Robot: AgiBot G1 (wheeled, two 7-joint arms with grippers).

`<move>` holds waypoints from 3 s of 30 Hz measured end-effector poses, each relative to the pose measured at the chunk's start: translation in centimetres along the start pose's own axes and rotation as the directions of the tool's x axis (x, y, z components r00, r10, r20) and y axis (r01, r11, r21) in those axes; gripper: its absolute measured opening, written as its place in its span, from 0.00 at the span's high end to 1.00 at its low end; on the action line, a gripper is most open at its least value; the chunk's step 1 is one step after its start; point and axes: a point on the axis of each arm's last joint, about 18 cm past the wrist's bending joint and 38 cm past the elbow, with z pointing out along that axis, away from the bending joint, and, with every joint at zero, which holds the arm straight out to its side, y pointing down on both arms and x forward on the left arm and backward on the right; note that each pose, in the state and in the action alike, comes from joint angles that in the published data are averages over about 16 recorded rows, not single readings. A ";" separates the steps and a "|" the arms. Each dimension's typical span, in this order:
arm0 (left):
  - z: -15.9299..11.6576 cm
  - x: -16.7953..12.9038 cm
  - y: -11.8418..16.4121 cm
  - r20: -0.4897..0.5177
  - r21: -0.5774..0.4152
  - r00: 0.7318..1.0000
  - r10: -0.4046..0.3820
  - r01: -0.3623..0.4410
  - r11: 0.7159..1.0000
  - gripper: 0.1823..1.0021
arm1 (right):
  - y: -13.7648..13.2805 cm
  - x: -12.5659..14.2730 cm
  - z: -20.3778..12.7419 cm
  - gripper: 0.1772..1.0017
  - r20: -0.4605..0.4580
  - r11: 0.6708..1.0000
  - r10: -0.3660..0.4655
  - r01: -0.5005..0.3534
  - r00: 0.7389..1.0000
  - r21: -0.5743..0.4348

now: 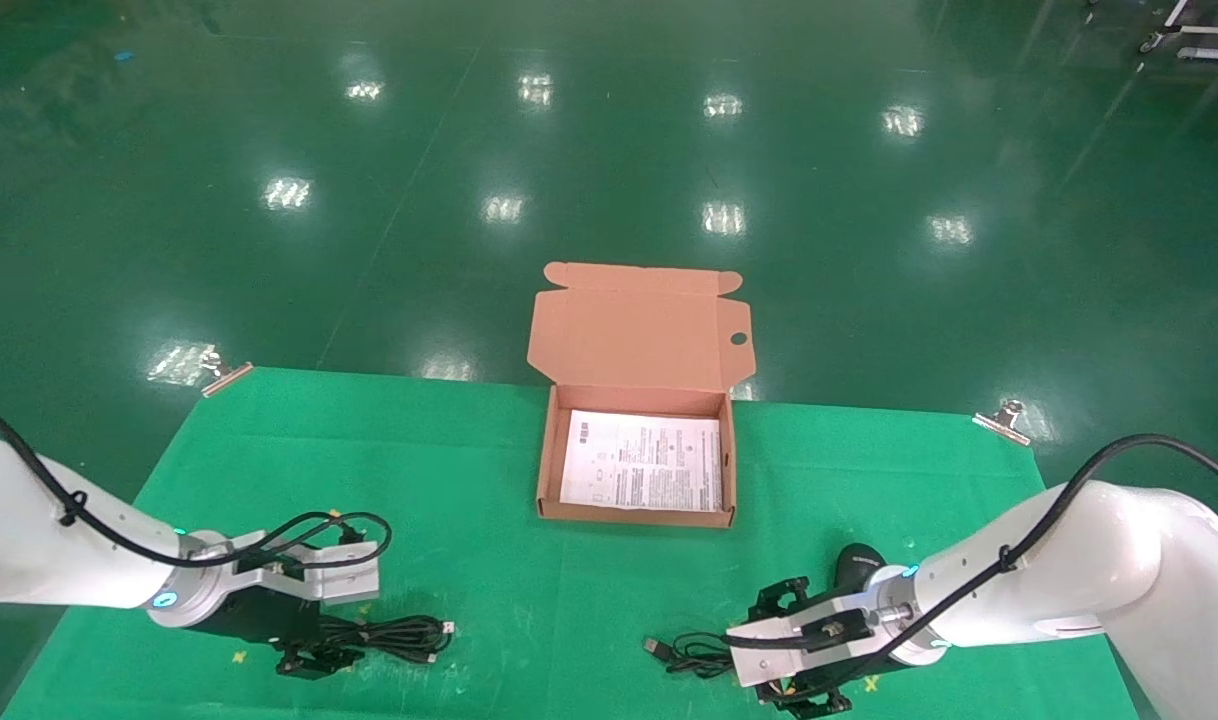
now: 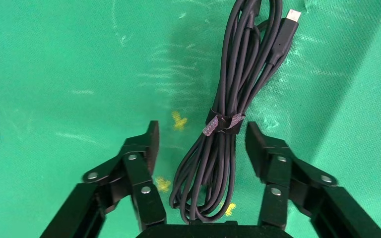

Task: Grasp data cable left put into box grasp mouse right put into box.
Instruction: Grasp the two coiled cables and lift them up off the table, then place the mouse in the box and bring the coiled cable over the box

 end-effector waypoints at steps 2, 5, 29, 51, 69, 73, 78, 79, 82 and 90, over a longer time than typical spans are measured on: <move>0.0 0.0 0.0 0.000 0.000 1.000 0.001 -0.001 1.000 0.33 | 0.0 0.0 0.0 0.34 0.000 1.000 0.000 0.000 1.000 0.000; 0.0 0.0 0.0 0.000 0.000 1.000 0.002 -0.002 1.000 0.42 | 0.0 0.0 0.0 0.41 0.000 1.000 0.000 0.000 1.000 0.001; -0.9 -0.6 -0.2 0.015 0.013 1.000 0.021 -0.021 1.000 0.89 | 0.8 0.9 -1.6 0.92 -0.037 0.999 0.040 -0.040 0.998 0.012; -12.6 -11.0 -7.6 0.487 0.055 0.842 0.232 -0.294 0.954 0.90 | -0.5 17.2 -21.8 0.95 -0.608 0.987 0.140 -0.059 0.782 0.151; -16.4 -16.1 -14.4 0.689 0.053 0.699 0.194 -0.315 0.948 0.90 | -10.4 26.2 -26.0 0.95 -0.733 0.962 0.094 0.128 0.674 0.241; -16.3 -16.4 -14.4 0.692 0.052 0.698 0.185 -0.304 0.951 0.91 | -11.1 26.5 -25.9 0.95 -0.733 0.960 0.090 0.138 0.674 0.245; -15.8 -16.2 -13.6 0.681 0.046 0.711 0.179 -0.285 0.957 0.91 | -11.2 26.4 -25.0 0.95 -0.725 0.961 0.087 0.134 0.683 0.242; -15.7 -16.1 -13.3 0.677 0.044 0.714 0.178 -0.281 0.959 0.91 | -11.2 26.3 -24.7 0.95 -0.722 0.961 0.087 0.132 0.687 0.241; -15.2 -15.7 -12.3 0.661 0.037 0.730 0.174 -0.263 0.964 0.91 | -10.9 26.0 -23.6 0.95 -0.707 0.964 0.090 0.118 0.701 0.240; -14.4 -14.7 -9.5 0.625 -0.003 0.764 0.158 -0.200 0.980 0.91 | -10.6 24.5 -19.6 0.95 -0.650 0.967 0.107 0.073 0.753 0.244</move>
